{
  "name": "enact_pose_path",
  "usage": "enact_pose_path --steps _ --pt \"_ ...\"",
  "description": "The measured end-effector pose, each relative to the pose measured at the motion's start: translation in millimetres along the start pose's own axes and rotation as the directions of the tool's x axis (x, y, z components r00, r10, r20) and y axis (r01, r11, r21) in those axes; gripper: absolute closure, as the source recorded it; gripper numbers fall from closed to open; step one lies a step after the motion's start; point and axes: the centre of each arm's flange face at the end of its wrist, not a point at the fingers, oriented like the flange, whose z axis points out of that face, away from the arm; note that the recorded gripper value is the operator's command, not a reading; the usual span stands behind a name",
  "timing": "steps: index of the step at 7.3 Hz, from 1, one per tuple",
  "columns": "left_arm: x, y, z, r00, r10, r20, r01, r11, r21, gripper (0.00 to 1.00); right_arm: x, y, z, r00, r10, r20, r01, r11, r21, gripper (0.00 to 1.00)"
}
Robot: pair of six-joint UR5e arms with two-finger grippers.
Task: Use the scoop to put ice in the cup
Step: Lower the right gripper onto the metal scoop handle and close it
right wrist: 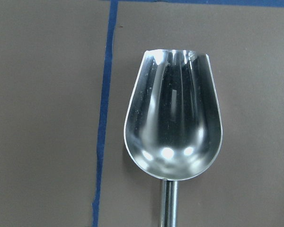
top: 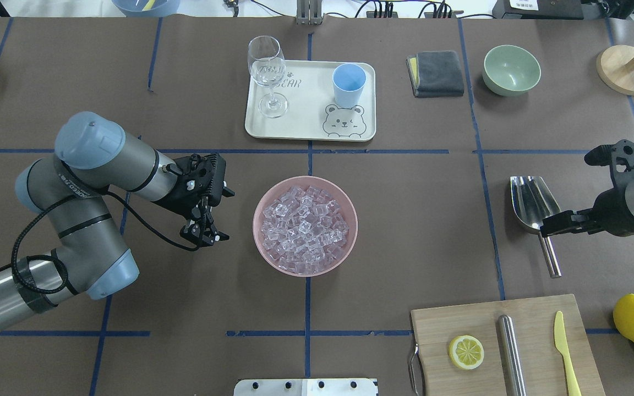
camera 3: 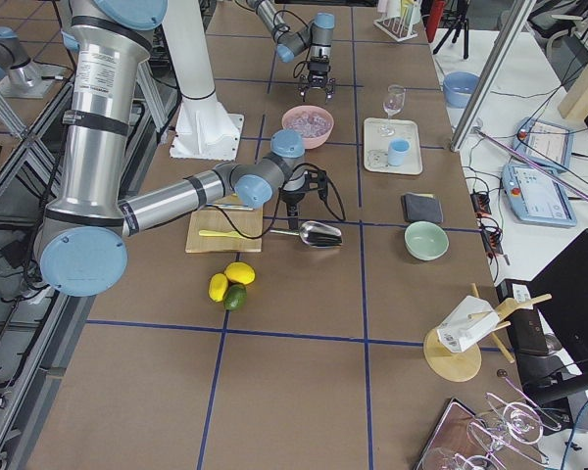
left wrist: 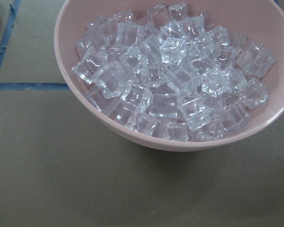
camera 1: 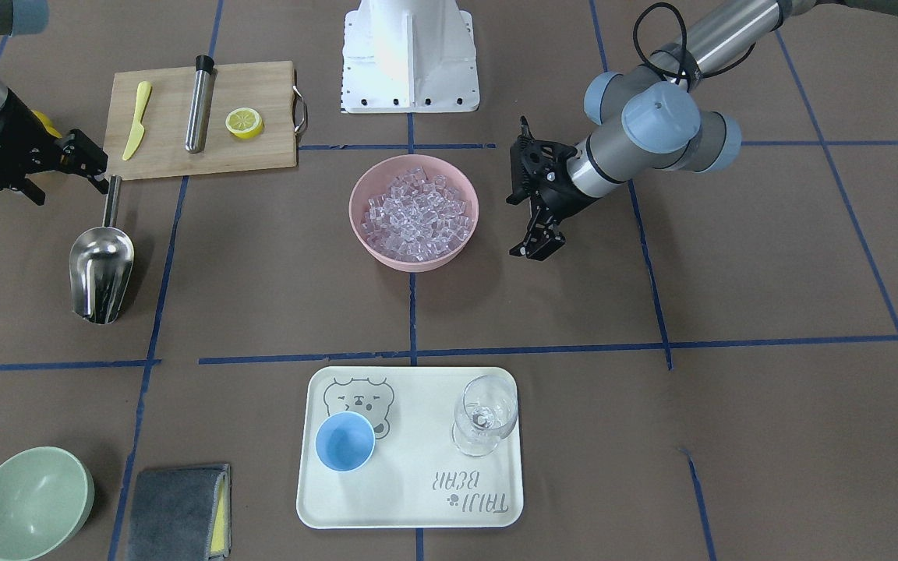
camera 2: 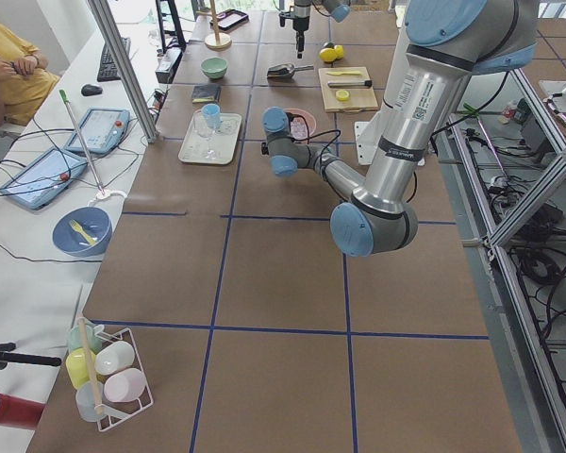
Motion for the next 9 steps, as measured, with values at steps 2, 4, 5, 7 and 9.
enact_pose_path --steps 2,4,5,7,9 --pt "0.5 -0.3 -0.5 1.000 -0.001 0.000 0.001 1.000 0.002 0.00 -6.7 10.9 16.6 0.999 0.045 -0.028 -0.045 0.999 0.003 0.03" --pt "0.7 -0.3 -0.8 1.000 -0.002 0.000 0.002 1.000 0.003 0.00 -7.4 20.5 38.0 0.998 0.033 -0.057 -0.032 0.999 0.026 0.08" --pt "0.7 -0.3 -0.8 1.000 -0.003 0.000 0.003 1.000 0.003 0.00 -1.9 25.3 50.9 0.998 0.026 -0.055 -0.024 0.999 0.038 0.09" --pt "0.8 -0.6 -1.1 1.000 -0.002 0.000 0.002 1.000 0.003 0.00 5.4 32.9 68.1 0.998 0.022 -0.066 -0.019 0.998 0.054 0.21" --pt "1.3 -1.8 -2.0 1.000 -0.001 0.001 0.001 1.000 0.005 0.00 3.5 37.5 74.9 0.997 0.011 -0.076 -0.007 0.998 0.061 0.26"
